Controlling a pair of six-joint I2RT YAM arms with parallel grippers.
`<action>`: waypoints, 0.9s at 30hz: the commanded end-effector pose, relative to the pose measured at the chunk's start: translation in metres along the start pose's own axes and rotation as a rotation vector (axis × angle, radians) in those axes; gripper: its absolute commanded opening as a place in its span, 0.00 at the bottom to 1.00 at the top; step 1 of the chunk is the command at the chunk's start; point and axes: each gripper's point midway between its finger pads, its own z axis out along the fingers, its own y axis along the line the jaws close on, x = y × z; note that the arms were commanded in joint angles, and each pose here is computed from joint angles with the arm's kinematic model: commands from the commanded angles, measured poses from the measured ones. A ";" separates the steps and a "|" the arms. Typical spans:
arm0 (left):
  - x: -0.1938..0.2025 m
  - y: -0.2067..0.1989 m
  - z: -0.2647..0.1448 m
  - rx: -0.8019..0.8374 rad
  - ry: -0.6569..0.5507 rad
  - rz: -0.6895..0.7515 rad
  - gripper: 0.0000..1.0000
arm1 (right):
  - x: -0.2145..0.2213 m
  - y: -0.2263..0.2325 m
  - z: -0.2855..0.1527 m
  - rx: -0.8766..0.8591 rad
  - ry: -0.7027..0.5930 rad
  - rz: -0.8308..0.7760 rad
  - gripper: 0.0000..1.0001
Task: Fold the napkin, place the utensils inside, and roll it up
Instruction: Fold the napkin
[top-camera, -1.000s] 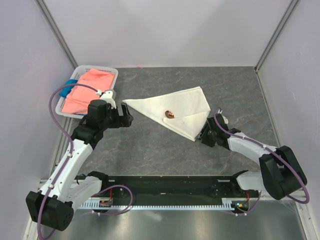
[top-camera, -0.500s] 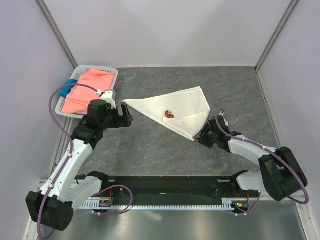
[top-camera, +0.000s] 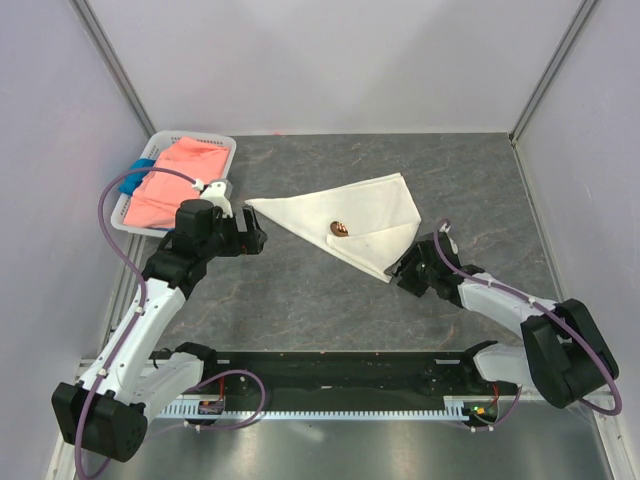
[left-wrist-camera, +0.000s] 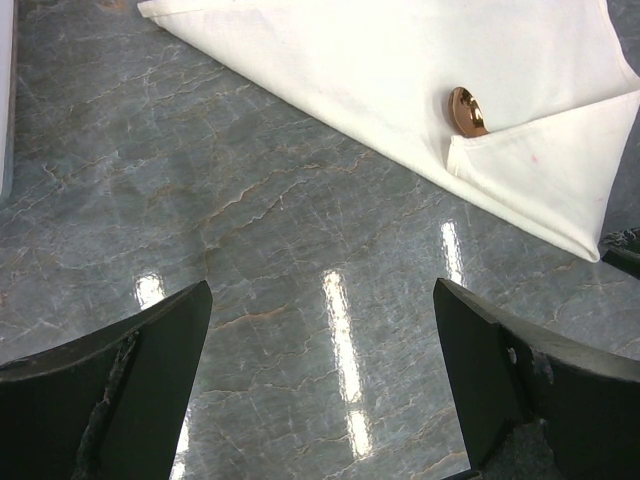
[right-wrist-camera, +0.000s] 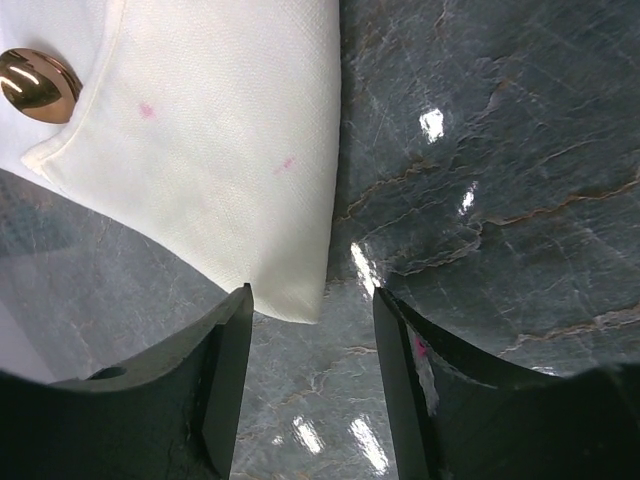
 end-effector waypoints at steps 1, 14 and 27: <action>-0.006 -0.006 0.002 0.031 -0.027 -0.008 1.00 | 0.002 -0.003 0.007 0.004 0.011 0.009 0.59; -0.004 -0.007 0.003 0.032 -0.021 -0.007 1.00 | 0.003 -0.012 0.016 0.039 0.018 -0.031 0.53; -0.005 -0.007 0.003 0.035 -0.018 -0.007 1.00 | -0.007 -0.030 0.018 0.116 -0.044 -0.075 0.35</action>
